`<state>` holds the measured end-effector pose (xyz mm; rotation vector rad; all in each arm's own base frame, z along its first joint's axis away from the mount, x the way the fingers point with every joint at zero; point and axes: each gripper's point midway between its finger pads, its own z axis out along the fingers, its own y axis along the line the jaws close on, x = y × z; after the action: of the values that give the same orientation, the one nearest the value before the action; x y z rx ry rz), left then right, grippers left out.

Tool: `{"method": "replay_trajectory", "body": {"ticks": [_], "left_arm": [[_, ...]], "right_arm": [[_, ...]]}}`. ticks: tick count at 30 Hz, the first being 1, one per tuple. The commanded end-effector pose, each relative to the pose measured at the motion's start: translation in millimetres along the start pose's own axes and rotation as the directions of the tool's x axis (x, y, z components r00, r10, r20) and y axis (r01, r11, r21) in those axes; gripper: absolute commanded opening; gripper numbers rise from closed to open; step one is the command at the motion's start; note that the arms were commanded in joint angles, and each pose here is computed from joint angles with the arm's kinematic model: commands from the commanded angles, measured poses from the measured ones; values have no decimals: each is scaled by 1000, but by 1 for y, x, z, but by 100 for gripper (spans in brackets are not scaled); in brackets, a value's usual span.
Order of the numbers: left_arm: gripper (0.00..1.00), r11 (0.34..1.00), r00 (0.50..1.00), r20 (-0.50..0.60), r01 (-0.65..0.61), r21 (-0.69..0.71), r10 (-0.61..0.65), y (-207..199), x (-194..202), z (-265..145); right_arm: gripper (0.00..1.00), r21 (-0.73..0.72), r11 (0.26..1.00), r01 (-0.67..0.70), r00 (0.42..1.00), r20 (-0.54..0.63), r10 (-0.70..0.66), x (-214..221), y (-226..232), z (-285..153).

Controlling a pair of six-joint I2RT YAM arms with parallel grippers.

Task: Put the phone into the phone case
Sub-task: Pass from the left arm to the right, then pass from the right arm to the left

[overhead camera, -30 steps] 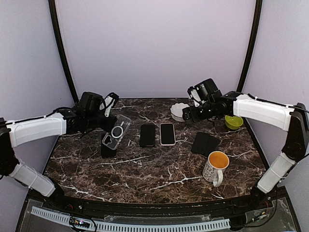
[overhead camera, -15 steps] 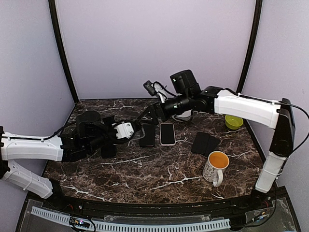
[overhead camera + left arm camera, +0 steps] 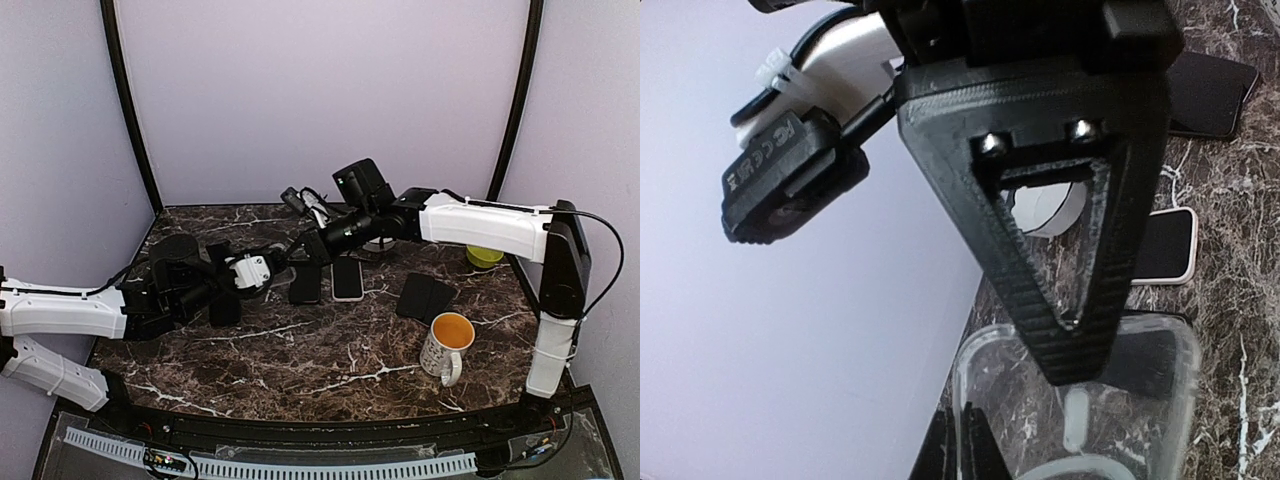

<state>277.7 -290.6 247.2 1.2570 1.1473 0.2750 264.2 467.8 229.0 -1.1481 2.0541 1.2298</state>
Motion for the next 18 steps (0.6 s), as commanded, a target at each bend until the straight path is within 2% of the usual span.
{"method": "replay_trajectory", "body": {"ticks": [1,4,5,6,7,9,11,15,16,17,18], "left_arm": [[0,994,992,82,99,-41,-96,18,-18,-12],[0,987,983,117,150,-49,-143,28,-25,-18],[4,982,977,126,180,-49,-172,31,-28,-19],[15,977,972,132,205,-64,-195,39,-31,-21],[42,965,961,137,251,-74,-239,44,-32,-22],[74,935,940,150,327,-137,-307,65,-34,-26],[83,897,915,179,395,-201,-362,90,-35,-35],[85,769,831,279,553,-321,-481,134,-31,-59],[85,722,786,308,616,-315,-536,143,-29,-63],[85,714,760,325,645,-273,-562,144,-32,-66],[85,655,690,356,718,-235,-630,154,-31,-69]], "right_arm": [[0,-35,998,49,998,53,-47,-22,11,1],[0,-28,997,68,991,114,-64,-37,16,-14],[0,-26,997,70,988,143,-65,-43,16,-20],[0,-21,997,68,982,176,-63,-49,17,-27],[0,-7,998,64,975,216,-61,-56,15,-36],[0,25,998,60,950,305,-65,-70,14,-58],[0,58,996,66,898,431,-85,-85,16,-86],[0,77,978,192,745,638,-196,-104,56,-144],[0,90,972,215,701,679,-218,-107,66,-158],[0,100,969,228,673,702,-231,-107,70,-165],[0,97,963,249,648,722,-241,-107,76,-171]]}}
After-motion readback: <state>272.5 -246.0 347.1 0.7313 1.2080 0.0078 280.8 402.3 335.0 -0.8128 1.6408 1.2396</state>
